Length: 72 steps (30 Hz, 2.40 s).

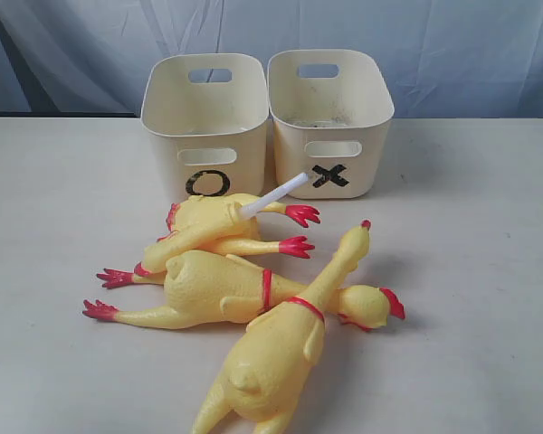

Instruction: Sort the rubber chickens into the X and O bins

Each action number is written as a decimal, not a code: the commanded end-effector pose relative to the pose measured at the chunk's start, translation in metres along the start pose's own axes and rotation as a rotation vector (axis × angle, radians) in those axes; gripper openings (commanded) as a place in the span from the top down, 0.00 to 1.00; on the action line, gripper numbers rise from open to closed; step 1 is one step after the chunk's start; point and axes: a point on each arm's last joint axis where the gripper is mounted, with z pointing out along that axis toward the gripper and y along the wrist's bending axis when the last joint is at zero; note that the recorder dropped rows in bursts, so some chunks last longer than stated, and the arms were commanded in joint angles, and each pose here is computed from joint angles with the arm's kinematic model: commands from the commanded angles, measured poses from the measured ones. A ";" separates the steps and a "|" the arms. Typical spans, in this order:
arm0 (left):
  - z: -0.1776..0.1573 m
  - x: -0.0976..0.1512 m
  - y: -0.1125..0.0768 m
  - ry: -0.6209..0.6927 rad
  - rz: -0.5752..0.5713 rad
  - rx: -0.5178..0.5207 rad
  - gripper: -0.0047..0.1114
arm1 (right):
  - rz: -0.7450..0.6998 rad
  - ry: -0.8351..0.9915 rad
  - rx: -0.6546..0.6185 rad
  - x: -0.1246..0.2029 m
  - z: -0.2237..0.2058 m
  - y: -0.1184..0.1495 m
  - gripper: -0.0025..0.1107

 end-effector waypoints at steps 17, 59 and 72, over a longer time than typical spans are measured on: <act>0.000 -0.001 0.000 -0.020 -0.007 0.000 0.96 | 0.000 -0.009 -0.002 0.000 0.000 0.000 0.99; 0.000 -0.001 0.000 -0.020 -0.007 0.000 0.96 | 0.400 -0.274 -0.027 -0.023 -0.003 -0.002 0.99; 0.000 -0.001 0.000 -0.020 -0.007 0.000 0.96 | 0.585 -0.250 -0.122 -0.039 -0.011 0.002 0.99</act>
